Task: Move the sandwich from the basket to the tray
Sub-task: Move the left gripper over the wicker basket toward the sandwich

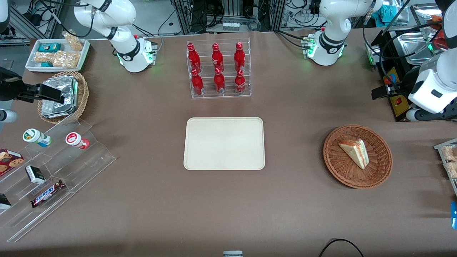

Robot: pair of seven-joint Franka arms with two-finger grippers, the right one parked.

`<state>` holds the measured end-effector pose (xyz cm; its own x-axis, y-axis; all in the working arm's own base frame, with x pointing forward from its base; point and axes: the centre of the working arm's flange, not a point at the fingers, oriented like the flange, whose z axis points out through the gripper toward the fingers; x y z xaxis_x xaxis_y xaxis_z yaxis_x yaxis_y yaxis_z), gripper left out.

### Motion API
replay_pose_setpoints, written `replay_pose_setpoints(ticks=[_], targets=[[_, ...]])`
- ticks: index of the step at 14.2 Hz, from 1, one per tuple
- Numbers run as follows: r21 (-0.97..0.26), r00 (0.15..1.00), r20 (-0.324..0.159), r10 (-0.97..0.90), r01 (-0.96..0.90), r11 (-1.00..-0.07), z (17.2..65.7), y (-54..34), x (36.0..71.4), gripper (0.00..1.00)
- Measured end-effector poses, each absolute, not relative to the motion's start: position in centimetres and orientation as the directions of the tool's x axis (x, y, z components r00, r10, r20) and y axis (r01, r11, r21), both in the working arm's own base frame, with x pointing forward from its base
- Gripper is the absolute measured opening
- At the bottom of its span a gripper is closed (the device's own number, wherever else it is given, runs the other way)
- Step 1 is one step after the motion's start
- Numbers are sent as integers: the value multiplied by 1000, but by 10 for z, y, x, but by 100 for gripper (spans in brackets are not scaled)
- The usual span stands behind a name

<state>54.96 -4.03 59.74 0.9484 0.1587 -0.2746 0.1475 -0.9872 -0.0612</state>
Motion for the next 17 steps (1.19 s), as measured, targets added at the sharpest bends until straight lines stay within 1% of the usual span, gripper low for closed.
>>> replay_pose_setpoints(ticks=[2,3,7,11,14,16,17], targets=[[-47,960,-244,135,128,-991,596,-42,556,100],[-42,963,-239,125,118,-992,593,-44,560,100],[-39,964,-244,110,104,-994,584,-51,566,100],[-38,965,-236,111,105,-994,585,-50,567,100],[-43,961,-253,112,104,-994,577,-50,567,100],[-67,952,-282,115,101,-993,557,-47,567,100],[-77,952,-284,116,98,-992,544,-47,569,100]])
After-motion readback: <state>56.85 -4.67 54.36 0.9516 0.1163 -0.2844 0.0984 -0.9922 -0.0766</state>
